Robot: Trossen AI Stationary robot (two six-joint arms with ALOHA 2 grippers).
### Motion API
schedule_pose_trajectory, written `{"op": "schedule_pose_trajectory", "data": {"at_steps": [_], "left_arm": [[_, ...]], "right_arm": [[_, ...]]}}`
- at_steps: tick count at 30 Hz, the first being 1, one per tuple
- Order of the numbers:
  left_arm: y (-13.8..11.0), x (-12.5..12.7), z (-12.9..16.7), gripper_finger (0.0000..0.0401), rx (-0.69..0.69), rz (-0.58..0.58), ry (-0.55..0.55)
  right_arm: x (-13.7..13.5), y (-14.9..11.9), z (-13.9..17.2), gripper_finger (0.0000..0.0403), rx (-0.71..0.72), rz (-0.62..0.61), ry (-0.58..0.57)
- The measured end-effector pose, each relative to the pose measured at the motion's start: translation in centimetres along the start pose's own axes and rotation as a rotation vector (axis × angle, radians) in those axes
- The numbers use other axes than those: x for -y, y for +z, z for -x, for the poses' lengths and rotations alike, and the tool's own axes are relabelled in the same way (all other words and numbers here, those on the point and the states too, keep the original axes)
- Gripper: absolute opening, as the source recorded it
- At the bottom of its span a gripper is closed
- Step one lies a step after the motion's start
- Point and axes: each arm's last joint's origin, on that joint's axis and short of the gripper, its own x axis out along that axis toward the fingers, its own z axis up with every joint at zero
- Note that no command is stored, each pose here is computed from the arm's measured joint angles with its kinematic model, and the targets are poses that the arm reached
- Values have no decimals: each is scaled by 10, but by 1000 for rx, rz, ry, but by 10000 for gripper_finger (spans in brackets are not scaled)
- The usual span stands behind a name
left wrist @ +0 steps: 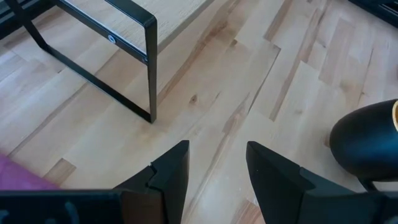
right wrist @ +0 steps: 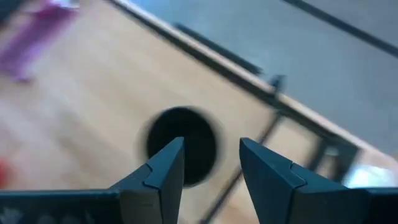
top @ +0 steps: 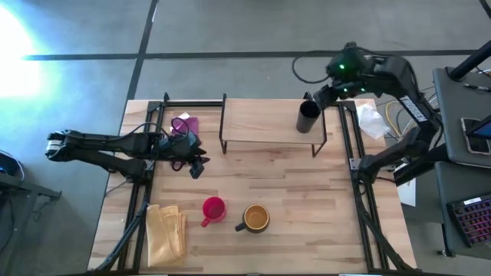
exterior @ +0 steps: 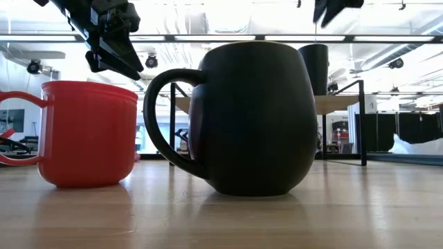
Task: Stack small to large cups/mugs on shelf
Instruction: Put the black mug on the shelf
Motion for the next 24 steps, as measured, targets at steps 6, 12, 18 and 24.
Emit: {"op": "schedule_pose_trajectory", "data": {"at_steps": [6,12,18,24], "left_arm": [[-2,3,0,146,-54,-58,-106],[-1,3,0,146,-51,-80,-108],[-1,4,0,146,-51,-116,-110],[-2,5,0,146,-69,-143,-148]], "right_arm": [[-44,-26,24,145,-27,50,214],[-111,-77,28,142,-162,41,285],[-171,-137,14,139,-305,-110,229],[-235,-172,-30,139,-385,-209,215]]}}
